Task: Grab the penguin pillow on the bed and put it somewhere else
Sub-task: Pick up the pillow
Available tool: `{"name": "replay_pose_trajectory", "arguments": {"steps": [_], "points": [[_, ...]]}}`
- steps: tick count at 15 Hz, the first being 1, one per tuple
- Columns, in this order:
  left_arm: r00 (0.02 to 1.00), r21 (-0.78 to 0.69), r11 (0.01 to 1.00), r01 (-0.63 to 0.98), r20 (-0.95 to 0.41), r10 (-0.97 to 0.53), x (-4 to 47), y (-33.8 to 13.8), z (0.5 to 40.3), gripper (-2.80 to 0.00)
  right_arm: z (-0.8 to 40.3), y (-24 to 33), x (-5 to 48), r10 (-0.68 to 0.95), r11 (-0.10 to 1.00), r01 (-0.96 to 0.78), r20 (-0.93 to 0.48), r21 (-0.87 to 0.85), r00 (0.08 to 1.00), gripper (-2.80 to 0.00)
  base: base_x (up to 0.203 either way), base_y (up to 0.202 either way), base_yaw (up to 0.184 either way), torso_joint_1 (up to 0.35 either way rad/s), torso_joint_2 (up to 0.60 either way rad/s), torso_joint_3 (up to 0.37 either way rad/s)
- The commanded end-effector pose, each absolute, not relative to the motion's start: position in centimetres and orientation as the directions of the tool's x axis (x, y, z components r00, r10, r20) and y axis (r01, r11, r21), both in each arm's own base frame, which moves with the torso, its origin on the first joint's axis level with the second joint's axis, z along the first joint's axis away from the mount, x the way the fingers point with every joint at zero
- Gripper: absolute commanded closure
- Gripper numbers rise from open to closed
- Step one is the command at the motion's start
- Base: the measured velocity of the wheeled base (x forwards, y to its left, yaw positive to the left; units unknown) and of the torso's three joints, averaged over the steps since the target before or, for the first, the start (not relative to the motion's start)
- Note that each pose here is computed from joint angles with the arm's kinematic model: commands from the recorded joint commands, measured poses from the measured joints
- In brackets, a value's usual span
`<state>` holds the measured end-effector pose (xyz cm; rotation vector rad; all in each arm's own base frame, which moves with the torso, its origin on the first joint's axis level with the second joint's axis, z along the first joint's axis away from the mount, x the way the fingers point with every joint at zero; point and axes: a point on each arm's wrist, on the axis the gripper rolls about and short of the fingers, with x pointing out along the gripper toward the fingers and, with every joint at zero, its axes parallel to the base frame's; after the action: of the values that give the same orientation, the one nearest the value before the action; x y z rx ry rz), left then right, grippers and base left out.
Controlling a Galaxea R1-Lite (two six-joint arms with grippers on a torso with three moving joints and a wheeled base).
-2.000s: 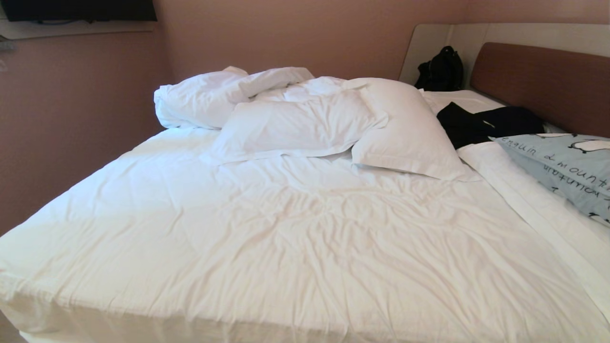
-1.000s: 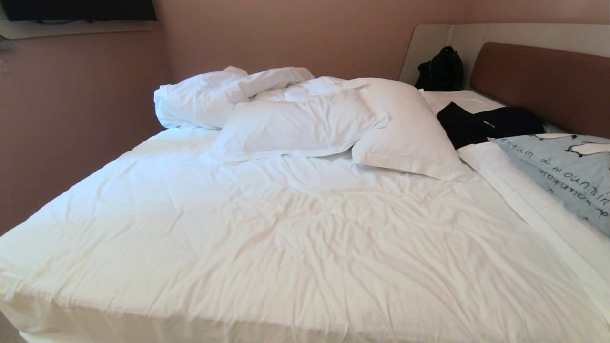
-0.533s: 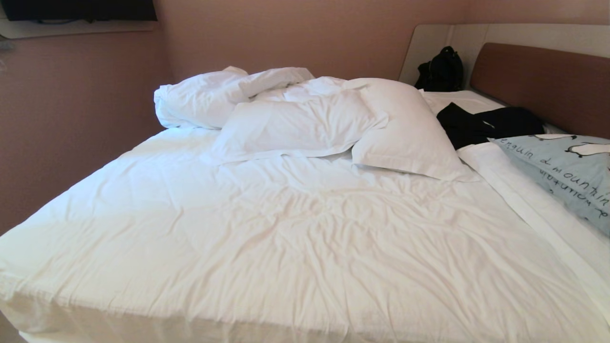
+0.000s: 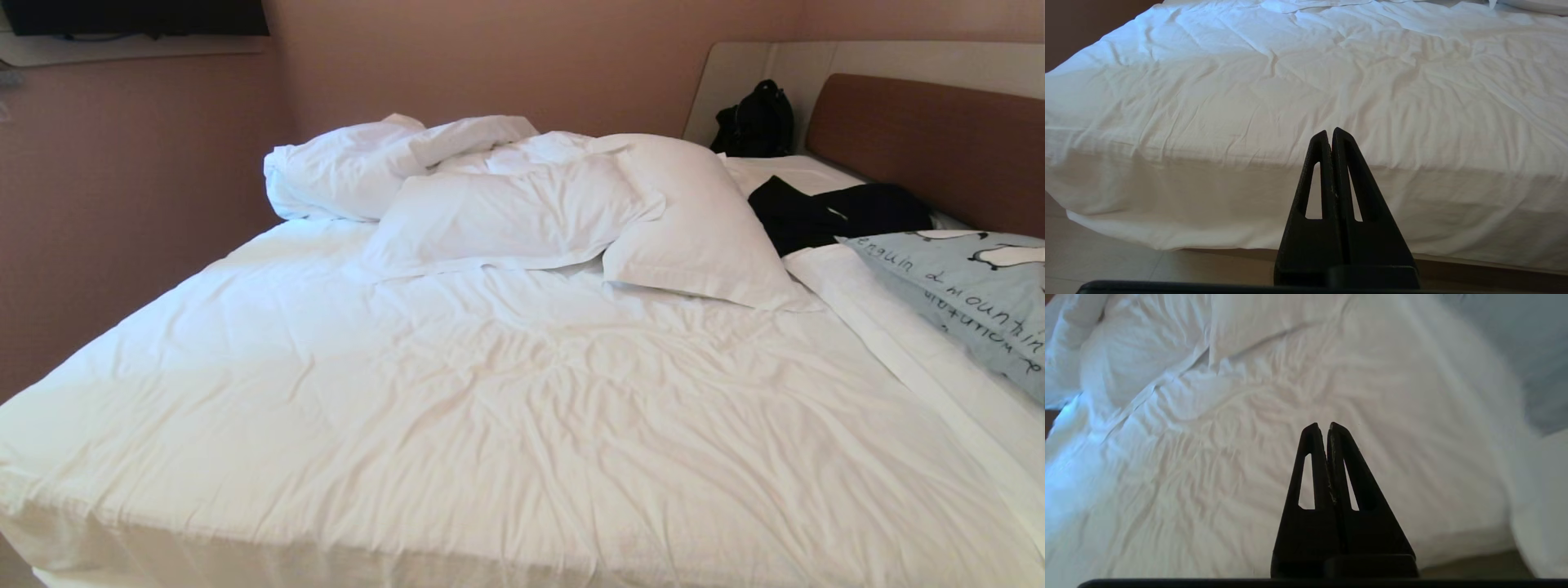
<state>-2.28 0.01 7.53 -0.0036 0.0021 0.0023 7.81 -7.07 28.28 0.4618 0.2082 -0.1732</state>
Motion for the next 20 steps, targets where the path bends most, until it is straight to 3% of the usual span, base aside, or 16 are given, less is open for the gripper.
{"name": "replay_pose_trajectory", "arguments": {"steps": [1,6,10,15,20], "points": [[1.000,-0.004,1.000,-0.003,-0.003,0.003,-2.3,0.0,7.5,0.00,24.6,-5.1,6.7,0.067,0.708,0.330,-0.525,0.624,0.849,0.00,0.000,0.000,0.000,0.000,0.00,0.000],[1.000,-0.003,1.000,-0.003,-0.003,0.003,-2.3,0.0,7.5,0.00,23.9,-2.1,5.8,0.336,0.697,0.270,-0.636,0.664,0.695,0.00,0.000,0.000,0.000,0.000,0.00,0.000],[1.000,-0.003,1.000,-0.003,-0.003,0.003,-2.3,0.0,7.5,0.00,23.5,0.5,2.3,0.399,0.828,0.109,-0.714,0.550,0.575,0.00,0.000,0.000,0.000,0.000,0.00,0.000],[1.000,-0.003,1.000,-0.003,-0.003,0.003,-2.3,0.0,7.5,0.00,22.7,2.8,-3.6,0.362,0.927,-0.176,-0.659,0.332,0.660,0.00,0.000,0.000,0.000,0.000,0.00,0.000],[1.000,-0.003,1.000,-0.003,-0.003,0.003,-2.3,0.0,7.5,0.00,23.4,2.3,-9.0,0.489,0.870,-0.443,-0.496,0.216,0.717,0.00,0.000,0.000,0.000,0.000,0.00,0.000]]}}
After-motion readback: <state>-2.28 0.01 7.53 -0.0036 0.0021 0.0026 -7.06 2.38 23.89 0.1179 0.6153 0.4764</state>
